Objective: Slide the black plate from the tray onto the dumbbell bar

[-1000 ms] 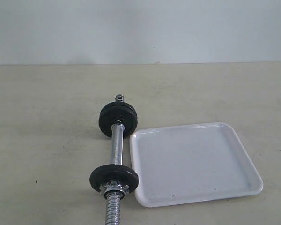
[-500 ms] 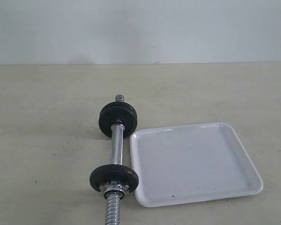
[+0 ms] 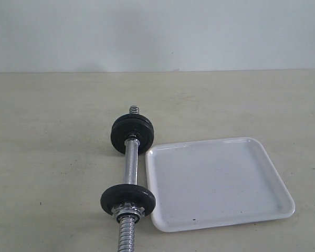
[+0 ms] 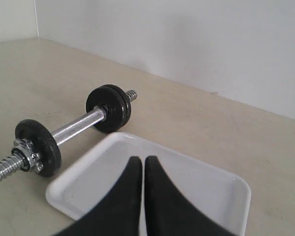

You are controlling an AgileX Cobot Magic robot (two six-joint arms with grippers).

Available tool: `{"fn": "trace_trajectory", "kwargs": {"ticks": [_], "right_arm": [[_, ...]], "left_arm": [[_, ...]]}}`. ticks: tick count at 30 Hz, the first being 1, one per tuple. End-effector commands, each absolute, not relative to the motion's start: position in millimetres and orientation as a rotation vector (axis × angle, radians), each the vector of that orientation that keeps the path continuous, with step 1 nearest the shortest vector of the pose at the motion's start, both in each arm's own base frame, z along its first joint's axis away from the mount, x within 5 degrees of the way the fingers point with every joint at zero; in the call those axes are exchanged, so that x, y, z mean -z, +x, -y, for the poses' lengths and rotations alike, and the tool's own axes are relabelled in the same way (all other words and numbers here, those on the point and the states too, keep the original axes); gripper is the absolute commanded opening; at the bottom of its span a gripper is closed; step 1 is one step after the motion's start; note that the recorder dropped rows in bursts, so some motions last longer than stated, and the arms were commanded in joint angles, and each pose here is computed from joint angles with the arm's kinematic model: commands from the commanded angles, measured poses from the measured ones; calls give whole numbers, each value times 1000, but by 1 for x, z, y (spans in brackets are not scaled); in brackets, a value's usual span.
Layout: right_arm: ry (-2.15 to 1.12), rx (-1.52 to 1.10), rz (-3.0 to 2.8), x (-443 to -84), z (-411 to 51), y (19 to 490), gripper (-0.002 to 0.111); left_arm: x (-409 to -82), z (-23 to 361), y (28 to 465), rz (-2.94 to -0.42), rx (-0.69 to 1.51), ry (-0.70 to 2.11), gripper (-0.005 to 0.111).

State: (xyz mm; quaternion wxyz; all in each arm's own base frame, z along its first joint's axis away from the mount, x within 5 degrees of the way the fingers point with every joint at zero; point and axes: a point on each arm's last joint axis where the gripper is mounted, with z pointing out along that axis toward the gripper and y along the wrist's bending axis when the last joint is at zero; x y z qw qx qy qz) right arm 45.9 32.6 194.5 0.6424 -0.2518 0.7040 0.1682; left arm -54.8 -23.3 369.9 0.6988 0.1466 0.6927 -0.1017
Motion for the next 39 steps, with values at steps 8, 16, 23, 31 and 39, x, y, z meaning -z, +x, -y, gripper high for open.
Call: {"fn": "trace_trajectory", "kwargs": {"ticks": [8, 16, 23, 31, 39], "right_arm": [[-528, -425, -1621, -195, -32, 46, 0], [-475, -491, -1636, -195, -33, 45, 0], [-407, -546, -1599, -201, -33, 46, 0], [-424, -539, -1616, -199, -34, 45, 0], [-508, -475, -1629, -195, -34, 44, 0]], "left_arm": [[-307, 6, 22, -1423, 101, 33, 4], [-246, 2, 49, -1449, 46, 10, 4], [-214, 0, 56, -1475, -25, 25, 4], [-206, -1, 56, -1566, -73, 25, 4], [-191, 1, 55, -1727, -15, 17, 4]]}}
